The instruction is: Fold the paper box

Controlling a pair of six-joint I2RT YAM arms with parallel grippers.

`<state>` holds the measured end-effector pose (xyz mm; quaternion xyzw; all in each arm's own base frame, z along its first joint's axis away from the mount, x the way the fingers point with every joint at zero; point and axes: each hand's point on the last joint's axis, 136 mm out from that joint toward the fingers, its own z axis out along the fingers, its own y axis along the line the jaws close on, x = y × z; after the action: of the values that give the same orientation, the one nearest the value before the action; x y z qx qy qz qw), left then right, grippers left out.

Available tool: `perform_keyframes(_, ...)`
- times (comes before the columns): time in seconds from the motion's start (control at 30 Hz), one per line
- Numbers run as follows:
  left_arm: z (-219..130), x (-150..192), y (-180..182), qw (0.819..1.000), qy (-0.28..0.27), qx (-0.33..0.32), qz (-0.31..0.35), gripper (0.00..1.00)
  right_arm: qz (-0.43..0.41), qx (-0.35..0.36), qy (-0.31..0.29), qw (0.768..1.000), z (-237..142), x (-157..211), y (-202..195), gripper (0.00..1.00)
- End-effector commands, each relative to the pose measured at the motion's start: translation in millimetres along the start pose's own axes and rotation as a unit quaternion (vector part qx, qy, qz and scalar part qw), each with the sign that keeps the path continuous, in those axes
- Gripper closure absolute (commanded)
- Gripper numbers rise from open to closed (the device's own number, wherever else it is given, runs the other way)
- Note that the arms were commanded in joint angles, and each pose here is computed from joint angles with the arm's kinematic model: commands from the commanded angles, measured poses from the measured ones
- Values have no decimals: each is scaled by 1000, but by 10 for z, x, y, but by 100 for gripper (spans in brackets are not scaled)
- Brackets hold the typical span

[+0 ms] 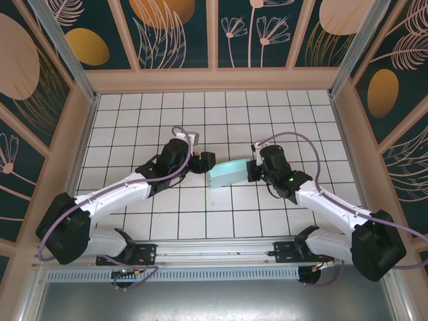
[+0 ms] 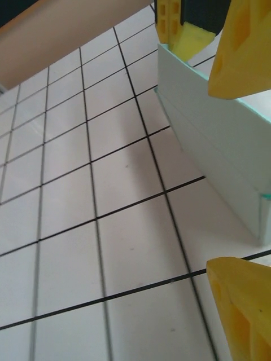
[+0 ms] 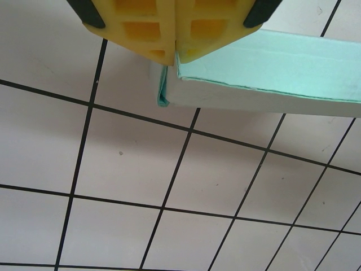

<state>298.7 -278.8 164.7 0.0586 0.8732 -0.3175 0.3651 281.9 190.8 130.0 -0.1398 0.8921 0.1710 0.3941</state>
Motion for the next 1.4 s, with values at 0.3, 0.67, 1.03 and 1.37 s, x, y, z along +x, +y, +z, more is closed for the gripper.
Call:
perform_keyframes(0.3, 50, 398, -220, 991, 110, 17, -73, 58, 6, 21, -2, 1000, -43, -46, -27, 100)
perform_keyframes(0.67, -183, 375, -177, 992, 114, -2, -51, 32, 7, 24, -7, 1000, -63, -77, -31, 100)
perform_keyframes(1.03, -63, 485, -297, 986, 147, 29, -70, 56, 7, 17, -12, 1000, -71, -103, -4, 100)
perform_keyframes(1.37, -5, 534, -395, 980, 173, 47, -89, 68, 6, 14, -18, 1000, -95, -117, 4, 100)
